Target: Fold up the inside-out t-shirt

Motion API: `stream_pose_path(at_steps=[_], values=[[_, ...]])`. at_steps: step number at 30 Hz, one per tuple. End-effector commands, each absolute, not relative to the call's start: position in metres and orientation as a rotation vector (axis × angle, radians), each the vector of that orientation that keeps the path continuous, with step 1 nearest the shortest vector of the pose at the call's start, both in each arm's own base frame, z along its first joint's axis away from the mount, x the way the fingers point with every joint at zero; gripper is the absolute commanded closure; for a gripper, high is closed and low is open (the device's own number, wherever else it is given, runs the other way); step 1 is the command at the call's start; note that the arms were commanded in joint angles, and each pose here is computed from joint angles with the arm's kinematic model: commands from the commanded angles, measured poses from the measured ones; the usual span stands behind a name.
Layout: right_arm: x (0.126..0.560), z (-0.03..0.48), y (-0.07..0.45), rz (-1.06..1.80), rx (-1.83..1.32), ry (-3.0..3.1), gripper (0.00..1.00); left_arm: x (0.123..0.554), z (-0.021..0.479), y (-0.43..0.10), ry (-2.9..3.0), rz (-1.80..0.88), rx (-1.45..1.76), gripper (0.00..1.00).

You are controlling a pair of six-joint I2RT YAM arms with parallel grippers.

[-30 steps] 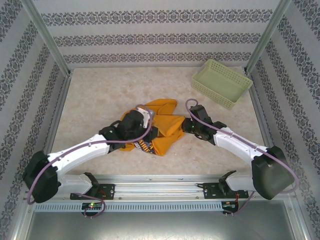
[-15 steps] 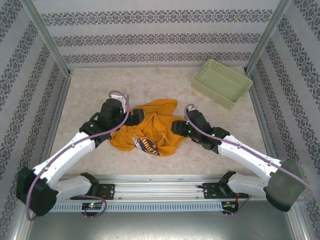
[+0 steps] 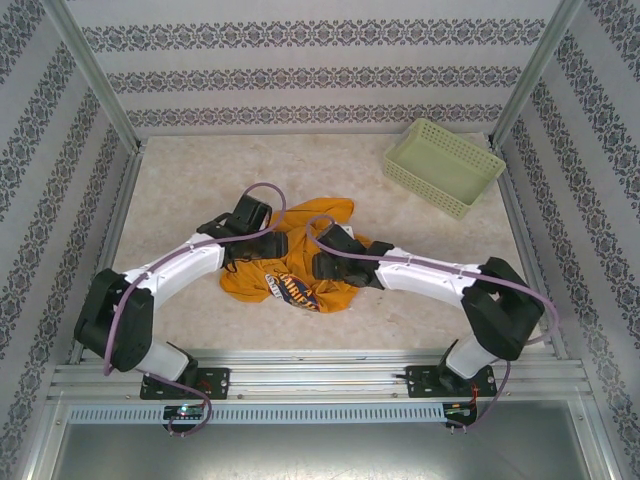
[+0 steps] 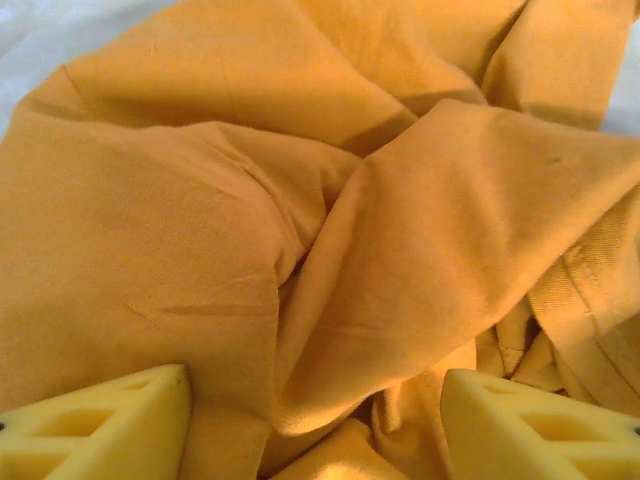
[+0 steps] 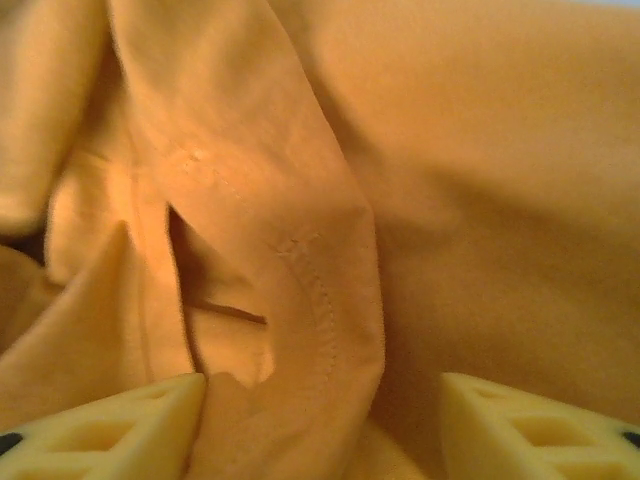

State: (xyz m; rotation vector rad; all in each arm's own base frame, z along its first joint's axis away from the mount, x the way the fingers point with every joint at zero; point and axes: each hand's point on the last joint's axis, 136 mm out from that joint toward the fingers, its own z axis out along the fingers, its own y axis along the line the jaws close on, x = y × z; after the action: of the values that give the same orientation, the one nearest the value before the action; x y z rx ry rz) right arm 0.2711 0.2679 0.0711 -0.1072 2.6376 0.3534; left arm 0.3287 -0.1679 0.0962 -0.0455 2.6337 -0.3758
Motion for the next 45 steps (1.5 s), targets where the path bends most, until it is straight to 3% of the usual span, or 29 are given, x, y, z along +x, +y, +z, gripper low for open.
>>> stream_pose_path(at_steps=[1, 6, 9, 12, 20, 26, 31, 35, 38, 39, 45], values=[[0.281, 0.079, 0.26, 0.342, -0.045, 2.63, 0.54, 0.33, 0.09, -0.157, 2.664, -0.347, -0.077, 0.48], [0.289, 0.093, 0.233, 0.362, 0.026, 2.587, 0.88, 0.328, 0.094, -0.139, 2.628, -0.452, -0.199, 0.78], [0.294, 0.102, 0.216, 0.427, 0.088, 2.567, 1.0, 0.328, 0.114, -0.132, 2.551, -0.516, -0.232, 0.92], [0.301, 0.12, 0.204, 0.513, 0.143, 2.516, 1.0, 0.332, 0.151, -0.118, 2.393, -0.616, -0.29, 1.0], [0.308, 0.187, 0.203, 0.697, 0.133, 2.295, 1.0, 0.313, 0.231, -0.078, 2.002, -0.711, -0.398, 1.0], [0.299, 0.155, 0.189, 0.663, 0.225, 2.33, 1.0, 0.286, 0.184, -0.056, 2.062, -0.604, -0.536, 1.0], [0.282, 0.1, 0.187, 0.681, 0.28, 2.432, 1.0, 0.272, 0.124, -0.077, 2.278, -0.701, -0.541, 1.0], [0.274, 0.082, 0.184, 0.645, 0.291, 2.476, 1.0, 0.255, 0.103, -0.069, 2.405, -0.608, -0.585, 0.84], [0.271, 0.08, 0.186, 0.631, 0.27, 2.479, 1.0, 0.247, 0.116, -0.061, 2.456, -0.496, -0.554, 0.56], [0.27, 0.08, 0.187, 0.623, 0.258, 2.478, 1.0, 0.246, 0.126, -0.062, 2.463, -0.453, -0.51, 0.5], [0.273, 0.104, 0.207, 0.633, 0.159, 2.429, 1.0, 0.256, 0.188, -0.132, 2.417, -0.32, -0.064, 0.32]])
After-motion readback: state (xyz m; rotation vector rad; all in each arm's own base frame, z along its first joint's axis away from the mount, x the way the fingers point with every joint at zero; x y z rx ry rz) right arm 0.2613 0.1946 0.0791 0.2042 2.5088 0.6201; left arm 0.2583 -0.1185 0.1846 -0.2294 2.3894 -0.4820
